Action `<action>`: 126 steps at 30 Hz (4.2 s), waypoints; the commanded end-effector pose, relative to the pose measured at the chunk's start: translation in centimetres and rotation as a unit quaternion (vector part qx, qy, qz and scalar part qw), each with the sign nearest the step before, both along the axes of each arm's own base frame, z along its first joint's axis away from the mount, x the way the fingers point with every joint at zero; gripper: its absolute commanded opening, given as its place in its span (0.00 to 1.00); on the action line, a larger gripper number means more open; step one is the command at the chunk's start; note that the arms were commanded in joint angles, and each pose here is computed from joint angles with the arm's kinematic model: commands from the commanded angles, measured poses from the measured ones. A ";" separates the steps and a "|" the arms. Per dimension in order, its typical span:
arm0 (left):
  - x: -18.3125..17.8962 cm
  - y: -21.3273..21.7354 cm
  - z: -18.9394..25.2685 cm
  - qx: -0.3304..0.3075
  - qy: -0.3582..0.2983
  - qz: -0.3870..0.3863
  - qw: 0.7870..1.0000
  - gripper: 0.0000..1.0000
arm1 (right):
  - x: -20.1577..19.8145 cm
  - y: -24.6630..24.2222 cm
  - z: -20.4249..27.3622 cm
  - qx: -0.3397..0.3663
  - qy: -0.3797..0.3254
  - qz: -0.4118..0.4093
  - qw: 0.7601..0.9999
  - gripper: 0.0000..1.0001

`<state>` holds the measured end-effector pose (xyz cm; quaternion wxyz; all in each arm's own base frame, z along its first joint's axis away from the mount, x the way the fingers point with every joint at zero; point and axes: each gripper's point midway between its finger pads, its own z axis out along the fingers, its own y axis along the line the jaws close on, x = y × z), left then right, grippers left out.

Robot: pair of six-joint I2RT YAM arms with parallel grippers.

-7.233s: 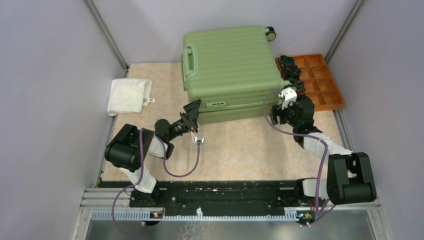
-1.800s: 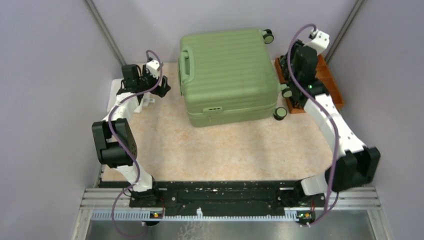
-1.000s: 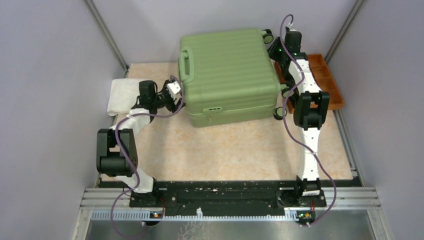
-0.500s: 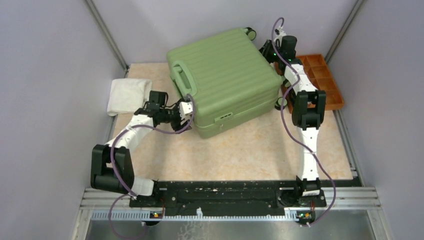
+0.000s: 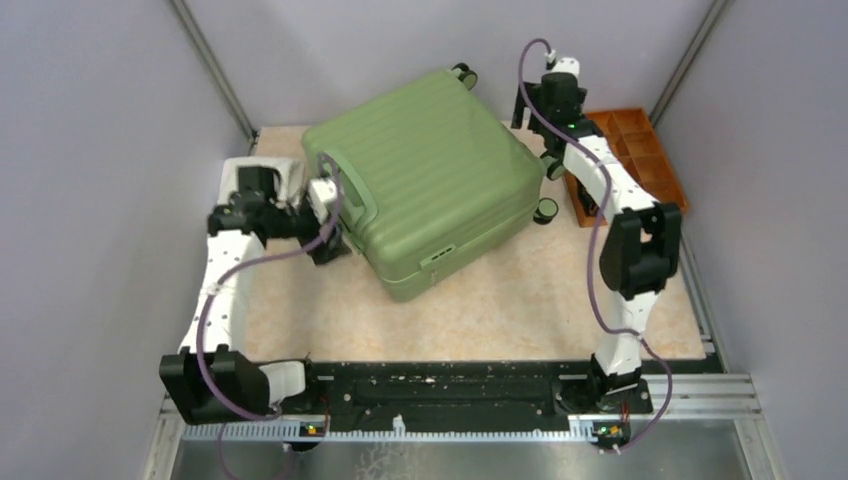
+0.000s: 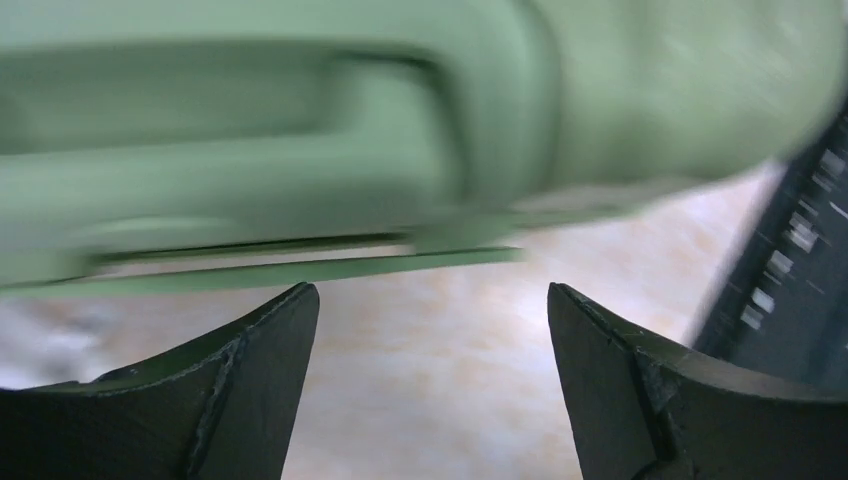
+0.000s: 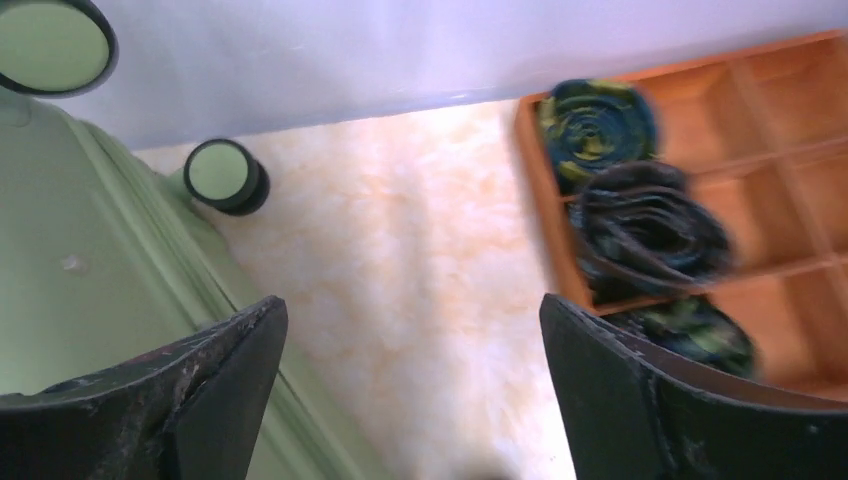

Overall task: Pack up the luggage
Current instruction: Zip the luggage at the center of the board.

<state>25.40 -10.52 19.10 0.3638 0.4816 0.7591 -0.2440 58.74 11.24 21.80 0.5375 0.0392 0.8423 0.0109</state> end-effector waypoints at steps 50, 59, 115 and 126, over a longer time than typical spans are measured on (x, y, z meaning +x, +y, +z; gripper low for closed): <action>11.0 5.0 0.5 0.024 -0.238 0.051 0.970 0.83 | -11.2 5.2 -1.4 0.179 0.019 0.058 0.982 0.57; 10.2 6.1 0.6 0.122 -0.363 0.006 0.924 0.87 | -25.5 10.4 -7.6 0.028 -0.056 0.301 0.952 0.72; 9.8 -1.8 4.8 0.125 -0.509 -0.105 0.845 0.80 | -33.6 20.9 -7.8 -0.019 -0.231 0.462 0.856 0.00; 8.8 -3.2 4.8 0.120 -0.506 -0.132 0.844 0.79 | -36.4 22.0 -5.3 0.007 -0.246 0.477 0.844 0.00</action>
